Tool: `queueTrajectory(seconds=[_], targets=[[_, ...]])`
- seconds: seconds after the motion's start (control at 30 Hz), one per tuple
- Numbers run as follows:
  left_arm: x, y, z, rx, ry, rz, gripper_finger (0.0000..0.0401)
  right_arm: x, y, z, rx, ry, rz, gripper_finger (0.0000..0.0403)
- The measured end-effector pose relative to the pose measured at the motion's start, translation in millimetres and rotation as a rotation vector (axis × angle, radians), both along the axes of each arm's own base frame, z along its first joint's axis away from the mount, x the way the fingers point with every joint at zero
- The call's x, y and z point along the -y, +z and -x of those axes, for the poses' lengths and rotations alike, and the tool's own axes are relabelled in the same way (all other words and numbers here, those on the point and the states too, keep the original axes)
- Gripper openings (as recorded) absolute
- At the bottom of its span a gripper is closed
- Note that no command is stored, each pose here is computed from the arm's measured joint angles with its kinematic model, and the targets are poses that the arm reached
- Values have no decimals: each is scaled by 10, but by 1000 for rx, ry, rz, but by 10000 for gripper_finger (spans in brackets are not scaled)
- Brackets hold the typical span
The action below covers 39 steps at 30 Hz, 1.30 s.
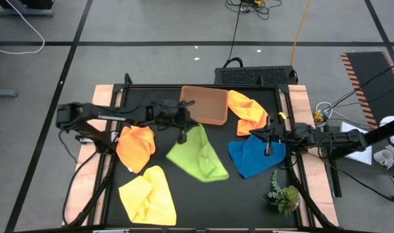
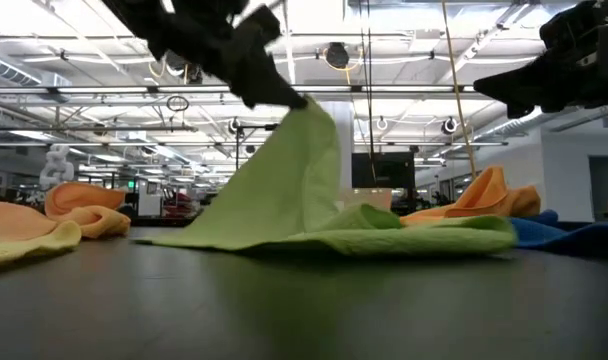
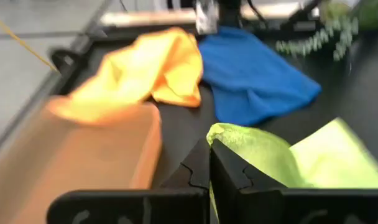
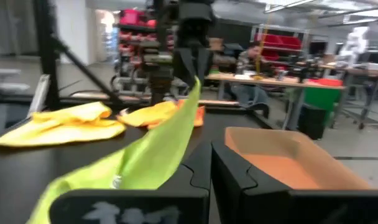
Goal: Fold microfiber towels
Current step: Fold the green microfiber cloth
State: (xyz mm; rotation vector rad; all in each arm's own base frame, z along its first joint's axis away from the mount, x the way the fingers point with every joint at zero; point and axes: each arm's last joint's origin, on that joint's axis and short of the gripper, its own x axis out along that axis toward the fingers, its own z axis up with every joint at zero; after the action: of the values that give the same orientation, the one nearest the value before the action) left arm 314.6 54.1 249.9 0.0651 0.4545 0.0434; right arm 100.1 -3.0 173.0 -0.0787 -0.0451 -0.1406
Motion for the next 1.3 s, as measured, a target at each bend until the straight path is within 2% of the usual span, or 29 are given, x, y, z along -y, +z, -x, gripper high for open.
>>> queueTrajectory(seconds=[0.2, 0.37, 0.5, 0.63, 0.73, 0.8, 0.97, 1.13, 1.3], targets=[[20, 190, 122, 42, 31, -23, 2, -3, 59, 4, 71, 11, -63, 0], [22, 188, 128, 36, 32, -21, 3, -39, 124, -26, 131, 144, -113, 0], [24, 181, 126, 30, 55, -32, 3, -59, 95, -121, 91, 161, -171, 0], [20, 177, 128, 25, 73, -42, 3, -99, -5, -270, -7, 174, -228, 0], [20, 177, 128, 24, 72, -45, 3, -134, -147, -386, -135, 164, -255, 8], [20, 177, 128, 24, 72, -46, 6, -154, -278, -450, -248, 157, -271, 20], [20, 177, 128, 24, 72, -47, 4, -197, -267, -782, -364, 140, -317, 75], [20, 174, 130, 19, 72, -46, 7, -227, -251, -1089, -386, 145, -260, 124], [21, 165, 134, 10, 73, -43, 4, -249, -297, -1338, -435, 157, -133, 133]])
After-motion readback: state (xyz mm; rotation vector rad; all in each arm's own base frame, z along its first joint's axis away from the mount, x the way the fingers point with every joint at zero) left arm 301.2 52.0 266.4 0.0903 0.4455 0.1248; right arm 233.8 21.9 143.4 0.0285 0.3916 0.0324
